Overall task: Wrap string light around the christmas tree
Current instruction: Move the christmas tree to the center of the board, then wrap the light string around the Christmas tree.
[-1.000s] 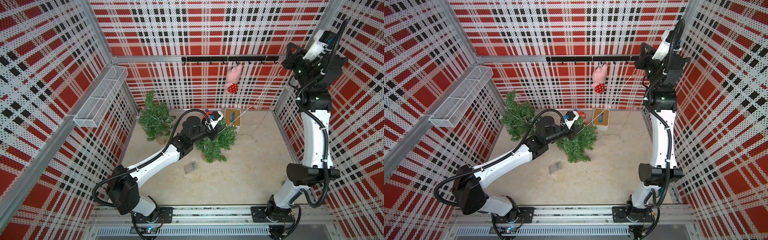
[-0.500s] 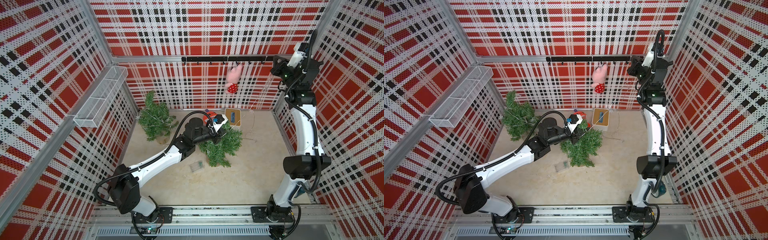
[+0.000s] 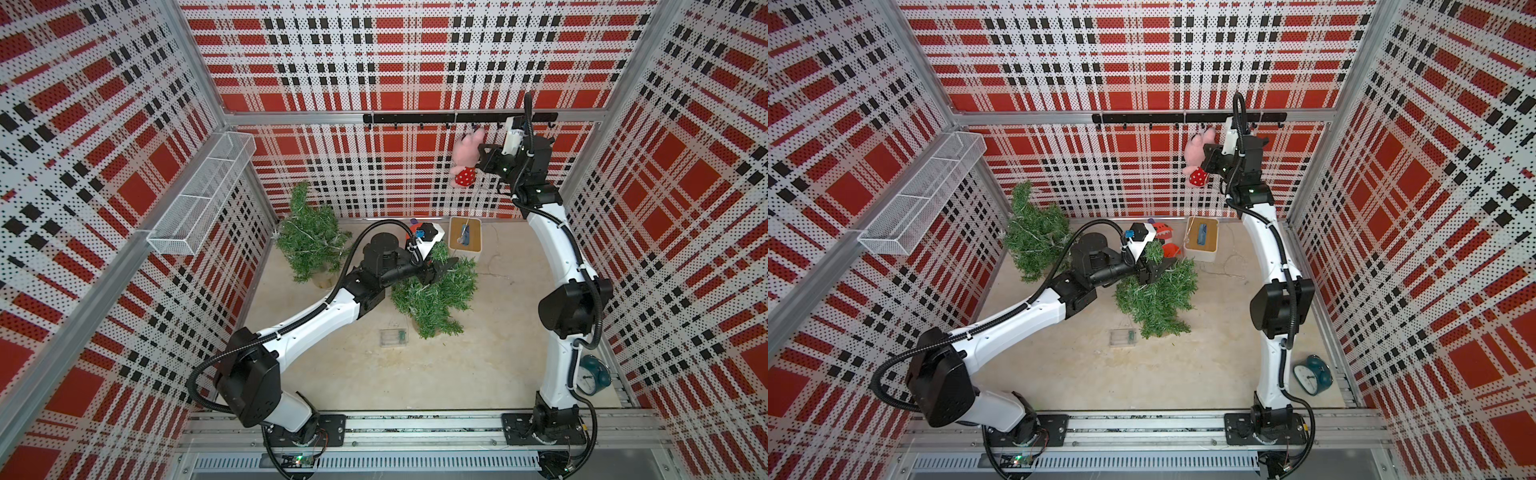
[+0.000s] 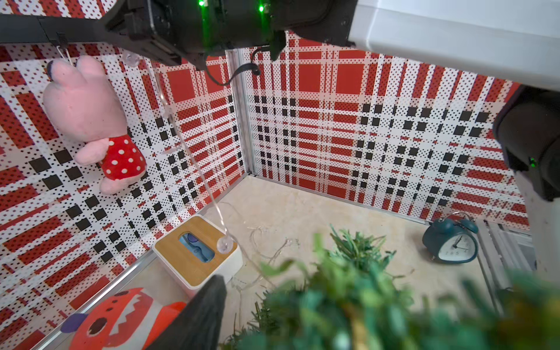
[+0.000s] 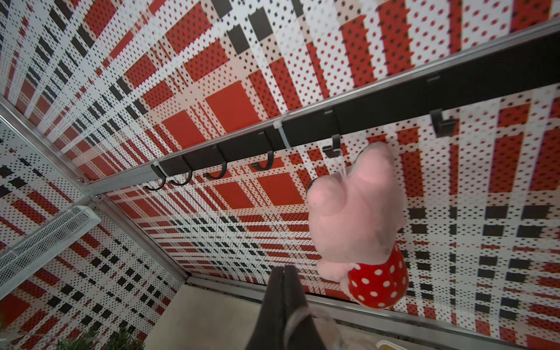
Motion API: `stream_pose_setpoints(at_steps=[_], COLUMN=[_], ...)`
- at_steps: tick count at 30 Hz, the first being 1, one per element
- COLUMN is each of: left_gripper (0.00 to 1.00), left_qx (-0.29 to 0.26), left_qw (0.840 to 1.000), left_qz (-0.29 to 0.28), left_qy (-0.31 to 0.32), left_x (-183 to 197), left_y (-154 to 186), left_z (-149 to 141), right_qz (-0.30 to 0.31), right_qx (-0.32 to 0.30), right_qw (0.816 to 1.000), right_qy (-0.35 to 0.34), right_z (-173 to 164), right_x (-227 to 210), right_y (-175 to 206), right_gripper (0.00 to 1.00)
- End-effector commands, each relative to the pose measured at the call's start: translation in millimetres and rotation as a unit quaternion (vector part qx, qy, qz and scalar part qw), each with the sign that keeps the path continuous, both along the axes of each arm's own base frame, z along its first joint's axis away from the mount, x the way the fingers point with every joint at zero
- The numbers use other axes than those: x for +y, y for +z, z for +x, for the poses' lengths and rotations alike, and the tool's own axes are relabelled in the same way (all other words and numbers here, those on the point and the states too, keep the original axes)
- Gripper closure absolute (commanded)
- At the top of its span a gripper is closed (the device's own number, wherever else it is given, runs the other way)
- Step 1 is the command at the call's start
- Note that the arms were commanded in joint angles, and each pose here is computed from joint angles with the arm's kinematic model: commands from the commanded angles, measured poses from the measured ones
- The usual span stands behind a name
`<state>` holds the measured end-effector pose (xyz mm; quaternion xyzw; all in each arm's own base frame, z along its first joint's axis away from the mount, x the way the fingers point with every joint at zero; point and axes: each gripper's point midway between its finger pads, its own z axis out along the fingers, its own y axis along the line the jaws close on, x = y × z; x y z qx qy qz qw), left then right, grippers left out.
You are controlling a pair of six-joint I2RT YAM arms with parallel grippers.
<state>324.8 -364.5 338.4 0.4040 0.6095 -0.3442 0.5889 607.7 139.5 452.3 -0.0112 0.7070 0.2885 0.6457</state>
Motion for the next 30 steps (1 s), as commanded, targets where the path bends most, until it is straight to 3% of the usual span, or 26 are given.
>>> stream_pose_setpoints(at_steps=[1,4,6,14,20,25,30], left_gripper=[0.21,0.14,0.01,0.02,0.02,0.02,0.02], left_qx=[-0.009,-0.009,-0.009,-0.015,-0.025,-0.045,-0.06], left_qw=[1.0,0.999,0.998,0.996,0.995,0.995,0.99], left_qz=[-0.015,-0.031,-0.047,-0.079,-0.091,-0.091,-0.124], left_qy=[0.0,0.027,0.039,0.045,0.01,0.001,0.009], left_x=[3.6,20.4,31.1,50.4,36.1,25.6,42.3], left_y=[16.6,26.7,37.5,59.1,73.3,96.1,129.5], left_z=[-3.3,4.9,6.0,-1.4,-20.1,-34.8,-42.7], right_qz=[0.014,0.02,0.02,0.021,0.008,0.005,0.002], right_qx=[-0.039,-0.034,-0.034,-0.049,-0.036,-0.036,-0.036], right_qw=[0.999,0.998,0.997,0.993,0.994,0.993,0.993], right_qy=[0.03,0.055,0.068,0.109,0.103,0.109,0.113], right_z=[-8.3,-12.8,-17.7,-36.6,-32.3,-36.3,-39.9], right_x=[18.1,37.4,48.4,79.5,78.9,79.4,79.9], right_y=[26.8,23.9,25.9,39.0,27.7,30.2,32.2], right_gripper=[1.0,1.0,1.0,1.0,1.0,1.0,1.0])
